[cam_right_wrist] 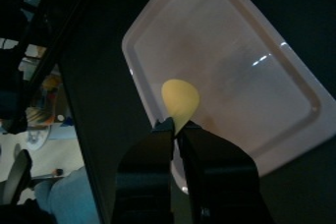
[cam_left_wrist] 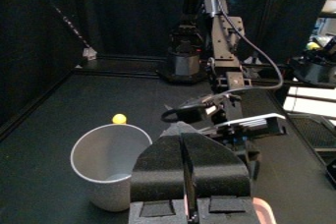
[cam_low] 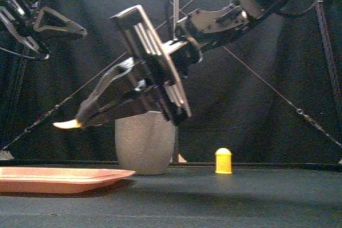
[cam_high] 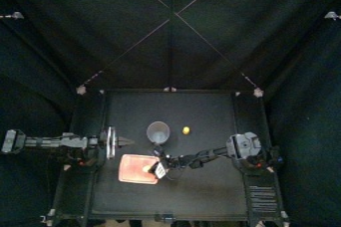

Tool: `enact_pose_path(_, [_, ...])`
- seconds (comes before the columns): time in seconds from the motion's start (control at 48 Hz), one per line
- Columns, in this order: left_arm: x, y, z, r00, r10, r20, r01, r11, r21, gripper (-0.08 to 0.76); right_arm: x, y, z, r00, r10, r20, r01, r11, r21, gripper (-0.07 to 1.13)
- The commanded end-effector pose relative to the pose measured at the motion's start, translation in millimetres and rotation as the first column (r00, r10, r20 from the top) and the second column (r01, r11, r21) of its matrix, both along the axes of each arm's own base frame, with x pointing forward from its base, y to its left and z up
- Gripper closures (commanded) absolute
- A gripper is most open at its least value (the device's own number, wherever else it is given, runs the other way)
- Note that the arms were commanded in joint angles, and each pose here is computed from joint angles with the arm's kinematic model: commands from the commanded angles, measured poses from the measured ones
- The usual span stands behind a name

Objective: Pick the chip then place it on the pink plate
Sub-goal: Drop chip on the pink plate and return to neutral

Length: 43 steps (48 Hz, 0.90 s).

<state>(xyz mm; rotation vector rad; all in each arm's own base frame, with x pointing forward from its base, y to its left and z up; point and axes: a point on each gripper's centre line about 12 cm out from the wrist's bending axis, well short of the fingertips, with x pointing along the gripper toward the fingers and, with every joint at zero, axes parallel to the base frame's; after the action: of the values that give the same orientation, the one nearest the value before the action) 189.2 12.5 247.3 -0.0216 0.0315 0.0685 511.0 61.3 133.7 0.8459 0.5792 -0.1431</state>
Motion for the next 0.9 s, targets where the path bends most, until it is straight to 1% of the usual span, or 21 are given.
enact_pose_path(0.021, [1.1, 0.4, 3.8, 1.0, 0.002, 0.011, -0.002, 1.0, -0.001, 0.6, 25.1, -3.5, 21.7, 0.997, 0.005, 0.074, -0.004, 1.0, -0.018, 0.6])
enact_pose_path(0.104, [1.1, -0.2, 4.0, 1.0, -0.001, 0.012, 0.001, 1.0, -0.001, 0.6, 32.7, -4.3, 16.9, 0.997, 0.013, 0.074, -0.01, 0.999, -0.034, 0.51])
enact_pose_path(0.25, [1.0, -0.2, 3.3, 1.0, -0.001, 0.011, 0.001, 1.0, -0.001, 0.6, 37.2, -5.5, 12.3, 0.998, 0.015, 0.068, -0.012, 0.999, -0.042, 0.24])
enact_pose_path(0.271, [1.0, -0.2, 3.2, 1.0, -0.001, 0.009, 0.001, 1.0, -0.001, 0.6, 36.6, -6.5, 11.1, 0.998, 0.012, 0.06, -0.009, 0.999, -0.042, 0.19])
enact_pose_path(0.354, [0.5, -0.2, 1.3, 1.0, -0.001, 0.005, 0.001, 1.0, -0.001, 0.6, 34.6, -8.8, 10.9, 0.999, 0.006, 0.039, -0.004, 0.999, -0.046, 0.08])
enact_pose_path(0.417, [0.2, -0.2, 0.3, 1.0, 0.0, 0.003, 0.0, 1.0, -0.004, 0.6, 33.0, -9.1, 14.4, 0.999, 0.009, 0.035, -0.007, 0.999, -0.053, 0.07])
enact_pose_path(0.583, [-0.3, 0.2, -1.6, 1.0, 0.003, -0.001, -0.003, 1.0, -0.013, 0.6, 18.3, -12.1, 38.7, 0.998, 0.021, 0.063, -0.016, 0.997, -0.075, 0.08])
enact_pose_path(0.833, [-0.9, 0.1, -4.1, 1.0, 0.003, -0.007, -0.003, 1.0, -0.012, 0.6, -22.3, -20.5, 75.5, 0.986, 0.041, 0.159, -0.027, 0.995, -0.093, 0.08])
enact_pose_path(0.896, [-0.9, 0.1, -3.9, 1.0, 0.003, -0.005, -0.003, 1.0, -0.012, 0.6, -36.4, -24.5, 83.7, 0.983, 0.051, 0.179, -0.031, 0.993, -0.11, 0.08])
